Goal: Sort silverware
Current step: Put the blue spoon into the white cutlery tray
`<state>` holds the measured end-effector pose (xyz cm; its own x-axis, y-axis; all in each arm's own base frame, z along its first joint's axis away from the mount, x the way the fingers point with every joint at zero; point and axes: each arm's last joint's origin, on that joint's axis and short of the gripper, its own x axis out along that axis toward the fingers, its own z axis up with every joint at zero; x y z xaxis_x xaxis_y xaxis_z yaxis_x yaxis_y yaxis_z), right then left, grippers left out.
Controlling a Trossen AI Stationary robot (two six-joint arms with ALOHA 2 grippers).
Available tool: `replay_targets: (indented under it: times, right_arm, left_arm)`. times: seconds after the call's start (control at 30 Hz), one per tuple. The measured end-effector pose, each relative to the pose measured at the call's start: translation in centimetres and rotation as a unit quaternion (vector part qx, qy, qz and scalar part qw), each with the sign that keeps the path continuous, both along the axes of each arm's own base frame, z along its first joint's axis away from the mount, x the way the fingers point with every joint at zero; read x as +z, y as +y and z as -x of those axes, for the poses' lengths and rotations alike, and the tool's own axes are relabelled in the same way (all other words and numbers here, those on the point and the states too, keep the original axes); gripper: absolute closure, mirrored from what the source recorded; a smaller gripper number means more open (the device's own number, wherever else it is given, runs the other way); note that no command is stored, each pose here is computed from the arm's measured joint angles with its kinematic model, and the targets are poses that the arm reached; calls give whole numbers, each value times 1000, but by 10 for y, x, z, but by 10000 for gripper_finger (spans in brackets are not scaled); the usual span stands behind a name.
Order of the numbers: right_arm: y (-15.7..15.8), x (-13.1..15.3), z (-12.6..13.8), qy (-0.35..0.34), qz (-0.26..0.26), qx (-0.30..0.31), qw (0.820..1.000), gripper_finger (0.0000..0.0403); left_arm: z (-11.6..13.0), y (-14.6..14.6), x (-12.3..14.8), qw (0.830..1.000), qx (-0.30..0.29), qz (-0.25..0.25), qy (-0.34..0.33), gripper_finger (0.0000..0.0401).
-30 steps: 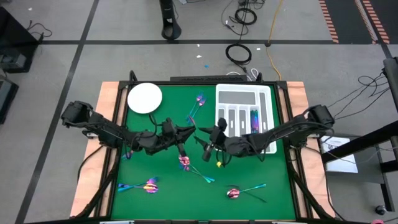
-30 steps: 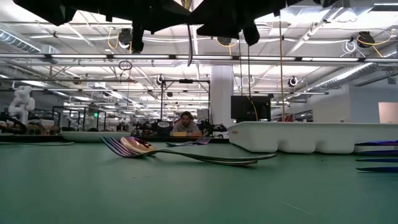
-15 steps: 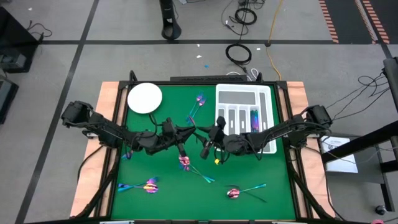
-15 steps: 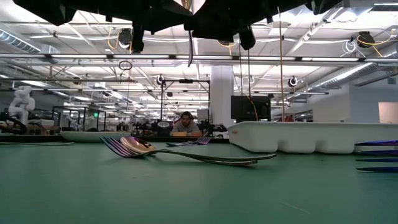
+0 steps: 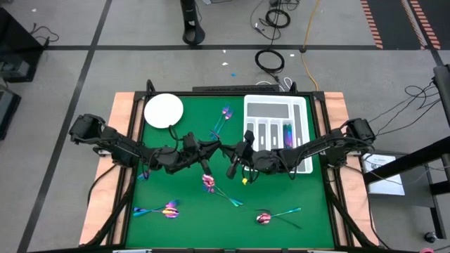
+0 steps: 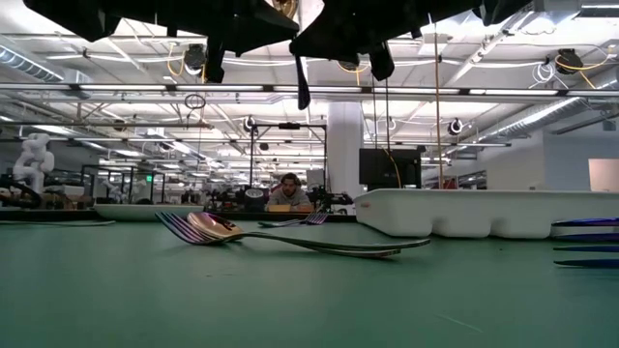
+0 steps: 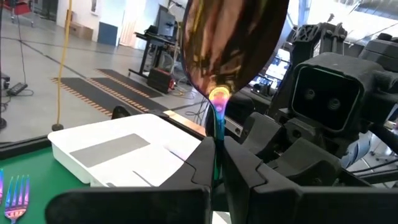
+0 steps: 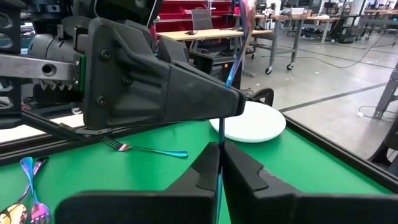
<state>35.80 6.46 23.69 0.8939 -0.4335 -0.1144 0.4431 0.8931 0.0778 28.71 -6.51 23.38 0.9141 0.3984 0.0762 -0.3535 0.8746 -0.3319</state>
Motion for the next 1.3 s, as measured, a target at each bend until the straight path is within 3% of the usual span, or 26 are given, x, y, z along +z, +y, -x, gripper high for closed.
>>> replay_targets:
  times: [0.17,0.4,0.6,0.8,0.93,1.07,1.17,1.3]
  right_arm:
    - [0,0,0,2,3,1,1000,402]
    - [-1,6,4,7,15,0,1000,402]
    - [-5,26,24,44,8,-8,999,403]
    - [-13,34,55,79,-24,-15,996,403]
    - [-25,30,88,79,-73,-33,994,403]
    - [-40,29,127,39,-163,-40,985,403]
    - [-50,24,148,-5,-237,-47,970,403]
    - [-59,1,163,-18,-340,-55,939,403]
  left_arm:
    - [0,0,-2,1000,-2,-23,18,368]
    - [0,4,-4,997,11,-58,52,289]
    - [13,8,14,995,24,-79,61,226]
    - [40,4,30,991,6,-81,106,201]
    - [56,-4,29,985,-9,-83,149,200]
    - [67,-12,20,970,26,-120,209,200]
    - [72,-14,9,958,45,-144,244,200]
    - [72,-15,2,951,30,-166,261,201]
